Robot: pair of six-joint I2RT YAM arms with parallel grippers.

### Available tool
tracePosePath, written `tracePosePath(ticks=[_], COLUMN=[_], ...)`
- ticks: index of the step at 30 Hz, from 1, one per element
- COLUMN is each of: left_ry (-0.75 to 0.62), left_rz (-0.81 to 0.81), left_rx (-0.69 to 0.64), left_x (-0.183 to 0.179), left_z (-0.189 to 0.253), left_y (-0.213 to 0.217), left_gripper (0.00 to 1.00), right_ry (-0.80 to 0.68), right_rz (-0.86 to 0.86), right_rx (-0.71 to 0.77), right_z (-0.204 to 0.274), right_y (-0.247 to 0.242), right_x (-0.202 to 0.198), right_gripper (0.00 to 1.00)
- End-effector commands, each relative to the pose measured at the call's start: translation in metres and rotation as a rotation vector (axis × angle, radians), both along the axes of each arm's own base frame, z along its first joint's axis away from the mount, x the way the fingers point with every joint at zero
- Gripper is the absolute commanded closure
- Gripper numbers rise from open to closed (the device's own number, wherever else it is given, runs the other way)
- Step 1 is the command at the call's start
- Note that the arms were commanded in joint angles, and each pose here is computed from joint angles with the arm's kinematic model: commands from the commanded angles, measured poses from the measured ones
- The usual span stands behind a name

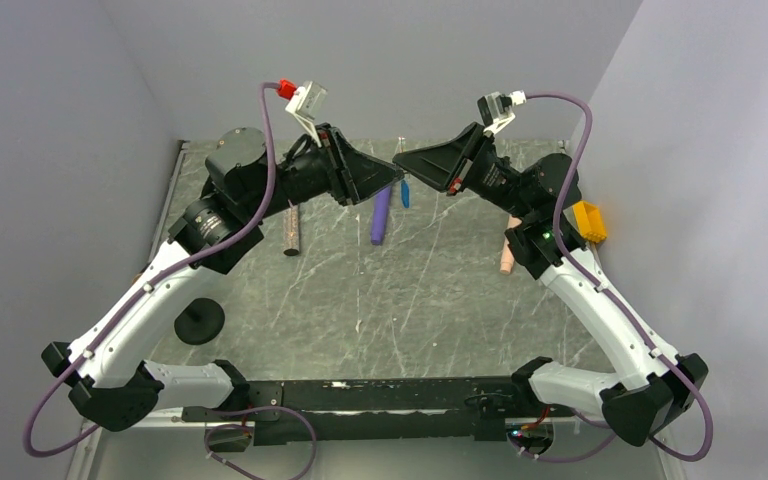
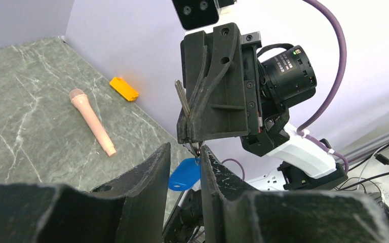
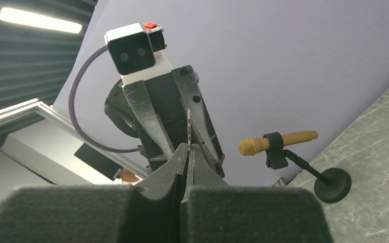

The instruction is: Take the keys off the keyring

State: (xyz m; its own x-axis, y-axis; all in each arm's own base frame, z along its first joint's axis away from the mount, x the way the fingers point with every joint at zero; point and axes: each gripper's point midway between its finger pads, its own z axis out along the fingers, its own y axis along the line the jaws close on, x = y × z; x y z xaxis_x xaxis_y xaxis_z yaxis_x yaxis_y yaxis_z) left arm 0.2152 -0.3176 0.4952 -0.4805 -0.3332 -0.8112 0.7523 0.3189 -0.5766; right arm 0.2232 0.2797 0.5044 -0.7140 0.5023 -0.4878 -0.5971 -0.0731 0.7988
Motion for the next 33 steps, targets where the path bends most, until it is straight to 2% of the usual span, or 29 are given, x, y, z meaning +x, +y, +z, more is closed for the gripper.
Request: tracePosePath(ticks=[1, 18, 25, 33], left_ry=[-0.058, -0.044, -0.027, 0.006], left_rz=[-0.013, -0.047, -0.060, -0.028], left_rx=[-0.082, -0.112, -0.112, -0.066], left_x=[-0.011, -0.009, -0.009, -0.003], left_z=[0.034, 0.038, 0.037, 0.028], left_y=[0.011, 0.003, 0.000, 0.002], left_gripper=[0.67, 0.82, 1.00, 1.00], right_ry=[-0.108, -0.133, -0.148, -0.157], right_rz=[0.008, 0.047, 0.041, 0.029], right_rx=[0.041, 0.077, 0.084, 0.065], right_z=[0.021, 0.025, 0.026, 0.024], right_y=[-0.007, -0.007, -0.009, -0.010], right_x=[-0.018, -0.026, -0.028, -0.030], right_gripper=[1.00, 1.00, 1.00, 1.00])
